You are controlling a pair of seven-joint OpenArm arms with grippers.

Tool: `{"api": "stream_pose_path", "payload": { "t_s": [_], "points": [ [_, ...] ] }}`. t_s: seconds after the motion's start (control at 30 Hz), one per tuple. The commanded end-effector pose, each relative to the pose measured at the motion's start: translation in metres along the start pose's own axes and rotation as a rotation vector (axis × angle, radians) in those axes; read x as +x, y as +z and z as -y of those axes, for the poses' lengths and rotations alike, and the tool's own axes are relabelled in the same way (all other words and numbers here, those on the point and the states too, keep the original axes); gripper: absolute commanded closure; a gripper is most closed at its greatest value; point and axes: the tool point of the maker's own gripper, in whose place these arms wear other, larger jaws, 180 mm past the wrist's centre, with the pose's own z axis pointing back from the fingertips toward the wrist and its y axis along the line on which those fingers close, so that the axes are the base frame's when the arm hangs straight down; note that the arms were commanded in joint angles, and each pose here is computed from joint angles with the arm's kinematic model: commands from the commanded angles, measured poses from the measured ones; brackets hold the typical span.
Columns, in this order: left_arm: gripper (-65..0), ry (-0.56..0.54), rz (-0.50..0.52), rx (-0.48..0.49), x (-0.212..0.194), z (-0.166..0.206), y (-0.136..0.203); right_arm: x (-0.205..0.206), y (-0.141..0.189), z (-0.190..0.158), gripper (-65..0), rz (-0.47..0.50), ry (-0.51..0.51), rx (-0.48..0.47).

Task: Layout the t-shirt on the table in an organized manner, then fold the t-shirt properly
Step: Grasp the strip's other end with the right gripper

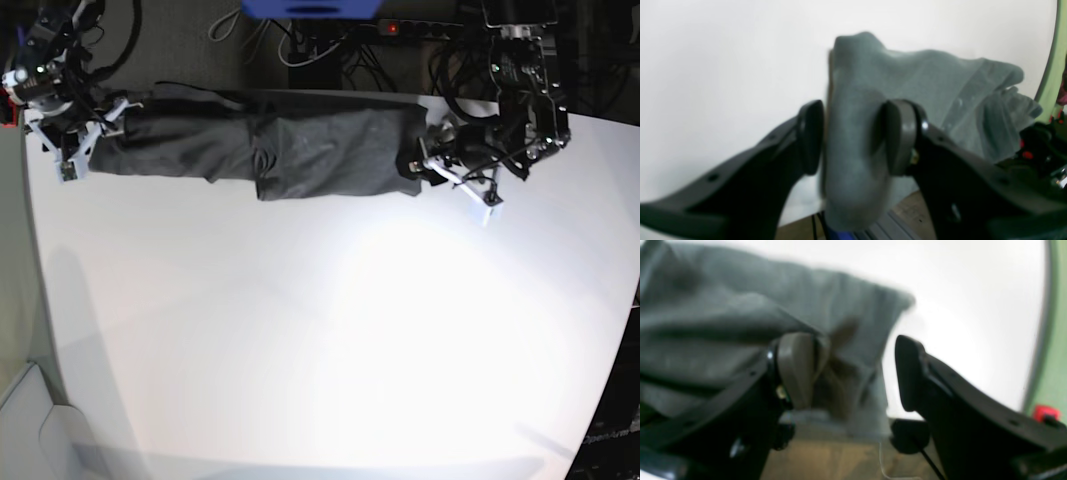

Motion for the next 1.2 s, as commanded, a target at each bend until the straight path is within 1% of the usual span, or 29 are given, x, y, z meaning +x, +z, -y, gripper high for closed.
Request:
{"api": "stream_pose_path", "payload": {
  "t_s": [0.0, 0.1, 0.4, 0.6, 0.97, 1.03, 1.1, 1.13, 1.17],
  "points": [
    [-29.0, -0.013, 0.022, -0.020, 0.007, 0.007, 0.004, 0.000, 0.001, 0.006, -38.8, -0.001, -0.001, -0.013],
    [-29.0, -0.013, 0.021, -0.014, 0.007, 0.004, 0.005, -0.004, -0.006, 0.007, -38.8, -0.014, -0.021, -0.002],
    [-29.0, -0.012, 0.020, -0.012, 0.006, 0.003, 0.006, -0.007, -0.009, 0.005, -38.8, -0.018, -0.026, 0.007],
    [-29.0, -0.013, 0.019, -0.011, 0.006, 0.003, 0.006, -0.019, -0.020, 0.002, -38.8, -0.053, -0.063, 0.033],
    [-29.0, -0.013, 0.020, -0.005, 0.009, 0.001, 0.005, -0.023, -0.024, -0.008, -37.7, -0.059, -0.082, 0.055],
    [-28.8, -0.010, 0.021, -0.010, 0.009, 0.003, 0.004, -0.026, -0.026, -0.009, -33.6, -0.067, -0.089, 0.061],
    [-28.0, -0.012, 0.027, -0.015, 0.013, 0.006, 0.003, -0.027, -0.027, -0.011, -25.6, -0.070, -0.093, 0.066],
    [-25.9, -0.013, 0.029, -0.015, 0.013, 0.006, 0.003, -0.027, -0.027, -0.012, -21.4, -0.071, -0.094, 0.067],
    [-22.1, -0.015, 0.029, -0.016, 0.014, 0.007, 0.003, -0.027, -0.027, -0.012, -16.1, -0.071, -0.094, 0.067]
  ]
}}
